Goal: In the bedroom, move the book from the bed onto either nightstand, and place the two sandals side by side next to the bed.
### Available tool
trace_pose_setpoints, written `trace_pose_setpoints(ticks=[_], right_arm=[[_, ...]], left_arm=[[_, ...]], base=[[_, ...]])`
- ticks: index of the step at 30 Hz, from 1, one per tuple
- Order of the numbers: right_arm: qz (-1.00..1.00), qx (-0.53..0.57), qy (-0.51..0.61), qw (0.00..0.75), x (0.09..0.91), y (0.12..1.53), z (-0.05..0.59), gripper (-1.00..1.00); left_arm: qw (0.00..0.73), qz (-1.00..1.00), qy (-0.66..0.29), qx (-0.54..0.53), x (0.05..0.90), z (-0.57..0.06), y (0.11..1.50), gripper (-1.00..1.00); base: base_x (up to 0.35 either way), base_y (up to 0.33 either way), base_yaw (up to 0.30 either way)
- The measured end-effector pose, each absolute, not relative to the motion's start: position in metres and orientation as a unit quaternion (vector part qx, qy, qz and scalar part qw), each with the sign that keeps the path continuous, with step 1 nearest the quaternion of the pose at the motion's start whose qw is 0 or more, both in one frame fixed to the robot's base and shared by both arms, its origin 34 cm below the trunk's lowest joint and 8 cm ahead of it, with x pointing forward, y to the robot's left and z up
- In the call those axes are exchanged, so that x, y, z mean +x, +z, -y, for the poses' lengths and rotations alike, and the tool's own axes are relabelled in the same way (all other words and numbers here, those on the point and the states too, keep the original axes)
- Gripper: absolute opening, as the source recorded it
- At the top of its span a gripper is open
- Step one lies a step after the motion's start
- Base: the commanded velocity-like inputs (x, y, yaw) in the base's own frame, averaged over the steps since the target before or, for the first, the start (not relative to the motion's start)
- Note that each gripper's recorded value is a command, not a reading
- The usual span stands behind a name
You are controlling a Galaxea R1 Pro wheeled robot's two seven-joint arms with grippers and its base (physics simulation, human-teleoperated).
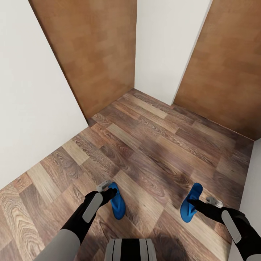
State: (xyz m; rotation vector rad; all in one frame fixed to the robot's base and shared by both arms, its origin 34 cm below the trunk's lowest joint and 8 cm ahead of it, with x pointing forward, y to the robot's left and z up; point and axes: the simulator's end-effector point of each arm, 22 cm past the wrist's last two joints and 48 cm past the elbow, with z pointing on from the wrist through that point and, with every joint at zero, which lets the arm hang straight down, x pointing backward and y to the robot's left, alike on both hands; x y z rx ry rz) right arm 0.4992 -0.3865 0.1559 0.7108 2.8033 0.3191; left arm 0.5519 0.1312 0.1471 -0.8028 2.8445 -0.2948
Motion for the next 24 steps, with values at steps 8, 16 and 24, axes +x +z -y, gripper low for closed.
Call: trace_pose_setpoints(ticks=[8, 16, 24], right_arm=[[-0.956, 0.245, 0.112, 0.117, 0.500, 0.157, 0.386, -1.00], [-0.953, 0.244, 0.130, 0.122, 0.504, 0.159, 0.379, -1.00], [-0.952, 0.243, 0.139, 0.124, 0.506, 0.161, 0.377, -1.00]], left_arm=[[0.085, -0.953, -0.110, -0.268, 0.553, -0.124, 0.148, 1.00], [0.086, -0.953, -0.127, -0.263, 0.554, -0.115, 0.150, 1.00], [0.084, -0.953, -0.135, -0.260, 0.554, -0.107, 0.152, 1.00]], base=[[0.002, 0.000, 0.000], [0.000, 0.000, 0.000], [0.000, 0.000, 0.000]])
